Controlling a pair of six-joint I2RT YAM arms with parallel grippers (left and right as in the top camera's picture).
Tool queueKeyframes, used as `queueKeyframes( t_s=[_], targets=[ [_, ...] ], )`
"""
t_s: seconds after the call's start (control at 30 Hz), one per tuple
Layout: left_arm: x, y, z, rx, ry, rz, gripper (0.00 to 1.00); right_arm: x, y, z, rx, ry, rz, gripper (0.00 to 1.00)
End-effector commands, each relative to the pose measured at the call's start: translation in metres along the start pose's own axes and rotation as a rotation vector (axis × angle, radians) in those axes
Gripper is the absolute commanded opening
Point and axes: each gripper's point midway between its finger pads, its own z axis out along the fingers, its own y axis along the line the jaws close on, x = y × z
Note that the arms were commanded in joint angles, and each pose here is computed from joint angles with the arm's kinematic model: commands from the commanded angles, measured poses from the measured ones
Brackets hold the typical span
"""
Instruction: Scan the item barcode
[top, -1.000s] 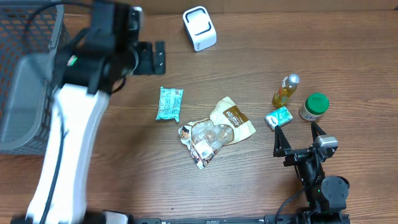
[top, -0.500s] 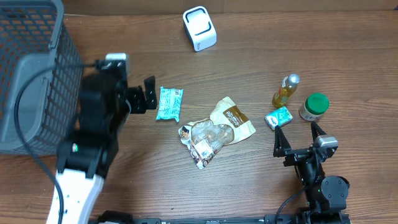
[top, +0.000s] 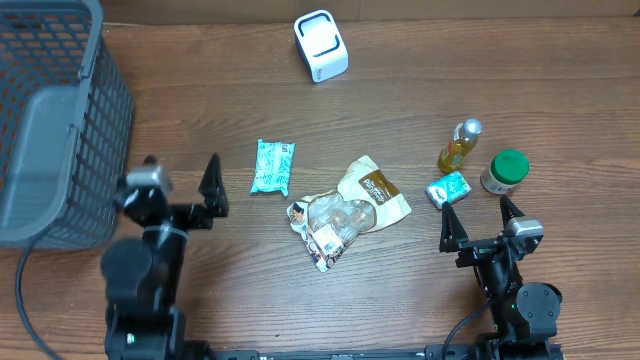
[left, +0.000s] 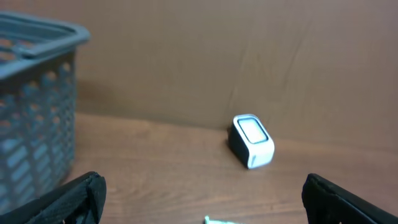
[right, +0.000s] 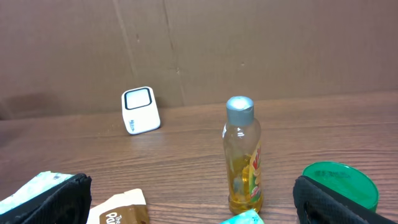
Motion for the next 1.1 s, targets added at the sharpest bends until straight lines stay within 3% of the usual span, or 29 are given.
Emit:
queueKeyframes(
  t_s=[0.0,0.43,0.73,0.93,1.07],
  targets=[
    [-0.002,0.003,-0.017,0.018,-0.064,0.024,1.0,0.003,0.0,0.0,-0.002,0.001,0.0,1.0],
    [0.034,0.016,-0.036,0.002,-0.116,0.015,0.99,0.003,0.0,0.0,-0.002,0.002,0.0,1.0],
    [0.049,0.021,-0.041,0.016,-0.239,-0.024,1.0,0.003,0.0,0.0,-0.003,0.002,0.0,1.0],
    [0.066,0.027,-0.04,-0.025,-0.178,-0.038,0.99,0.003,0.0,0.0,-0.003,0.001,0.0,1.0],
    [0.097,0.032,-0.037,-0.058,-0.051,-0.05,1.0,0.003,0.0,0.0,-0.003,0.002,0.0,1.0]
  ],
)
